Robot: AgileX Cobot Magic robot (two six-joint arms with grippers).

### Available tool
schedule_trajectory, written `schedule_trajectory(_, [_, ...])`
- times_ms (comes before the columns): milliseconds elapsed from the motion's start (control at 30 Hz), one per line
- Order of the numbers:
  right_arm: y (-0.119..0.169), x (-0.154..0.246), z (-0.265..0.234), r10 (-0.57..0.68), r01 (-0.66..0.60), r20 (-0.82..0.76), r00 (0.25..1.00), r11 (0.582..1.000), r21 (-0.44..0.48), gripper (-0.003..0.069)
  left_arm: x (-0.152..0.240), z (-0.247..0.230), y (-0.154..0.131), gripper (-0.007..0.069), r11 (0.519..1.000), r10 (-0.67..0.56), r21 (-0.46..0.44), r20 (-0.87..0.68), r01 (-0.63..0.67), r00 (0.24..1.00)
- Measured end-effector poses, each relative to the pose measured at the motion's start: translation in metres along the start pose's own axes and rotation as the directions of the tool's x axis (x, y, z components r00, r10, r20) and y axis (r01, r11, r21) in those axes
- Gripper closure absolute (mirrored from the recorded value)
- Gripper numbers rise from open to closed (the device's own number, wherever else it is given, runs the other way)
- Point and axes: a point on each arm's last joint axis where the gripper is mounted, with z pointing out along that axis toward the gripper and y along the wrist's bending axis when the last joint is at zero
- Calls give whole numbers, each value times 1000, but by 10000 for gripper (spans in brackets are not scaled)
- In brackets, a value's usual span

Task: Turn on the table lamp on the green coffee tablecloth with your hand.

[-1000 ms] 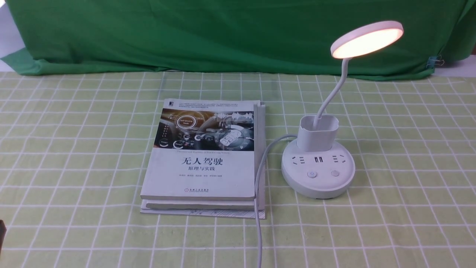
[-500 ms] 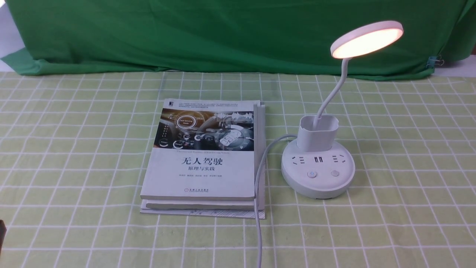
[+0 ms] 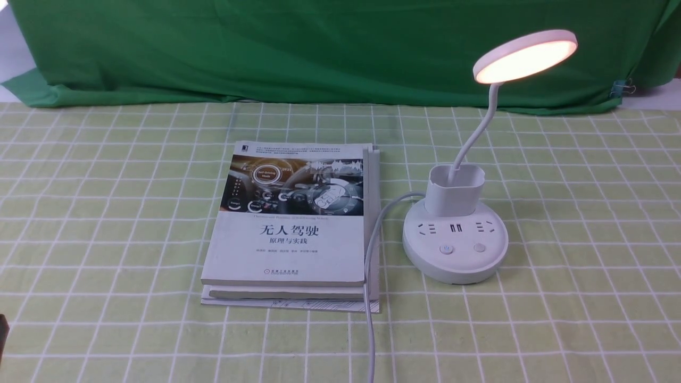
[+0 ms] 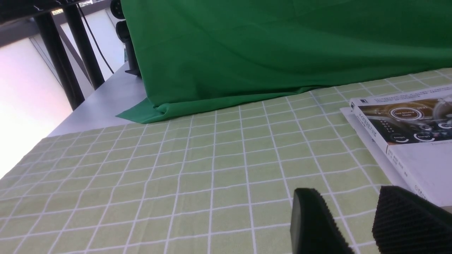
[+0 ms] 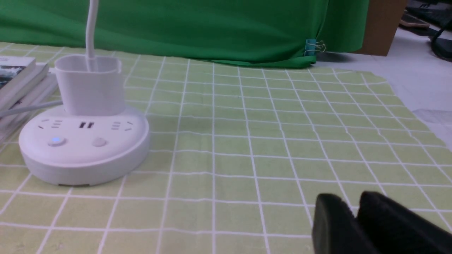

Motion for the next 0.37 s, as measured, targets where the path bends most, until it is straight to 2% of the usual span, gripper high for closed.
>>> schedule_trajectory(367, [0, 0, 0, 0, 0, 1, 1000, 1000, 0, 466, 0, 0, 0, 384, 1000, 0, 0, 0, 0, 1000])
